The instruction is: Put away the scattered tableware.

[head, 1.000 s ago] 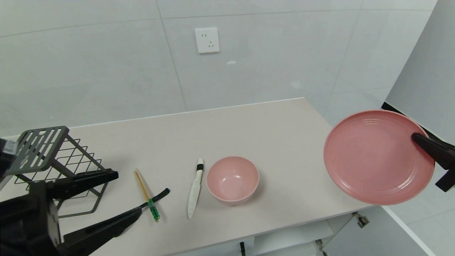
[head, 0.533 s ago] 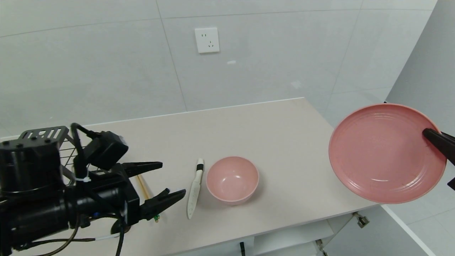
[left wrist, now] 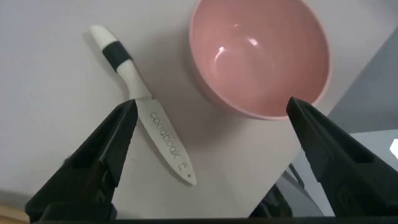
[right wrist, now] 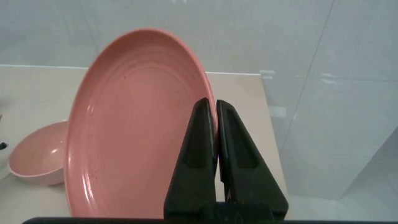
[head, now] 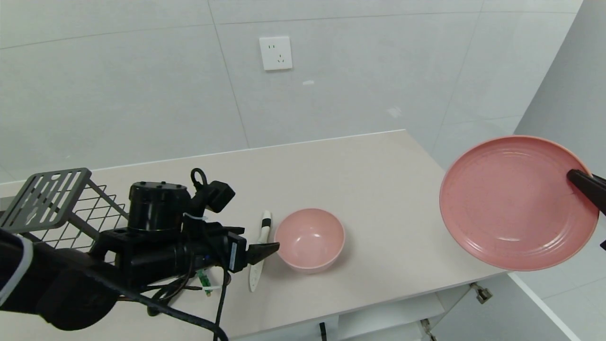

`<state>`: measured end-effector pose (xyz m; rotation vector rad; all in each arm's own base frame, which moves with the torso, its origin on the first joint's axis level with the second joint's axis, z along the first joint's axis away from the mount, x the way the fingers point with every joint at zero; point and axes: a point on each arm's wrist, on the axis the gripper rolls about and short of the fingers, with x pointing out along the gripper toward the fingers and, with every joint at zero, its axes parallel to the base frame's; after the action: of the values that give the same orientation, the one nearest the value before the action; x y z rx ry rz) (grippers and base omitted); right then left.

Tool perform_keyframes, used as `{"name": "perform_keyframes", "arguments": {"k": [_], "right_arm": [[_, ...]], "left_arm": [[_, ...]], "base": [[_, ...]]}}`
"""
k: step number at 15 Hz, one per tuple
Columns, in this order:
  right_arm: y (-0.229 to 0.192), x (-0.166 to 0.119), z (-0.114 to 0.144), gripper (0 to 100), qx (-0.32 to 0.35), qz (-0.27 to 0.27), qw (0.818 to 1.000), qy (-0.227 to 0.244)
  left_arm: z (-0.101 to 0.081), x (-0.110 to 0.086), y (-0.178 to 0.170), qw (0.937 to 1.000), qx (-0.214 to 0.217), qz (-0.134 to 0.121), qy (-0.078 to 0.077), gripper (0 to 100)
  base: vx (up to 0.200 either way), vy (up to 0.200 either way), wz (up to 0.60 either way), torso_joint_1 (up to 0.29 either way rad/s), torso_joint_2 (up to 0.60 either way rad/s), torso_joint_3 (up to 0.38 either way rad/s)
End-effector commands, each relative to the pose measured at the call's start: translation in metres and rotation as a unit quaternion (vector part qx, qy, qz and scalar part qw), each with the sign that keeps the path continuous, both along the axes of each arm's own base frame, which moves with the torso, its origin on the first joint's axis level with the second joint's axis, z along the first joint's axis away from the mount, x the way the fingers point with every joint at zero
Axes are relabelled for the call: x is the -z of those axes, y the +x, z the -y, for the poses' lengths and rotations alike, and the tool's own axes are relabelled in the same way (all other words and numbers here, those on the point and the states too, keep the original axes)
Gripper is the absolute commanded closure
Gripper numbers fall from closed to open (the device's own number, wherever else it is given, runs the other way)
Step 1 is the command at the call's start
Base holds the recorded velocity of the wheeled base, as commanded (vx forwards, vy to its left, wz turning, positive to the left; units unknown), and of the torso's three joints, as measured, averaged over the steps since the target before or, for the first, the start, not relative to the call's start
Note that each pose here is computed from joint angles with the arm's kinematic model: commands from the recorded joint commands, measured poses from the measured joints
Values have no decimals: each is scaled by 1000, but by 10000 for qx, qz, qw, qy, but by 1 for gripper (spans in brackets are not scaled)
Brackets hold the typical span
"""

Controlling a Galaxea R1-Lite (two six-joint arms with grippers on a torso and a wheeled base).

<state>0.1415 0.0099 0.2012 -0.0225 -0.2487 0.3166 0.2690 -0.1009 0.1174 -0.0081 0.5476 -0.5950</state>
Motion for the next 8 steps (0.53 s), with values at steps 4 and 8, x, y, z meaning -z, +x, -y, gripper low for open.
{"name": "perform_keyframes", "arguments": {"k": [4,8], "right_arm": [[0,3,0,100,-1,-58,10000,-12],[0,3,0,100,1,-64,10000,-20]], "left_arm": [[23,24,27,9996,-57,-234,166,0],[39,34,40,9995,27,-275,157,0]], "base": [[0,0,0,0,0,0],[0,0,0,0,0,0]]}}
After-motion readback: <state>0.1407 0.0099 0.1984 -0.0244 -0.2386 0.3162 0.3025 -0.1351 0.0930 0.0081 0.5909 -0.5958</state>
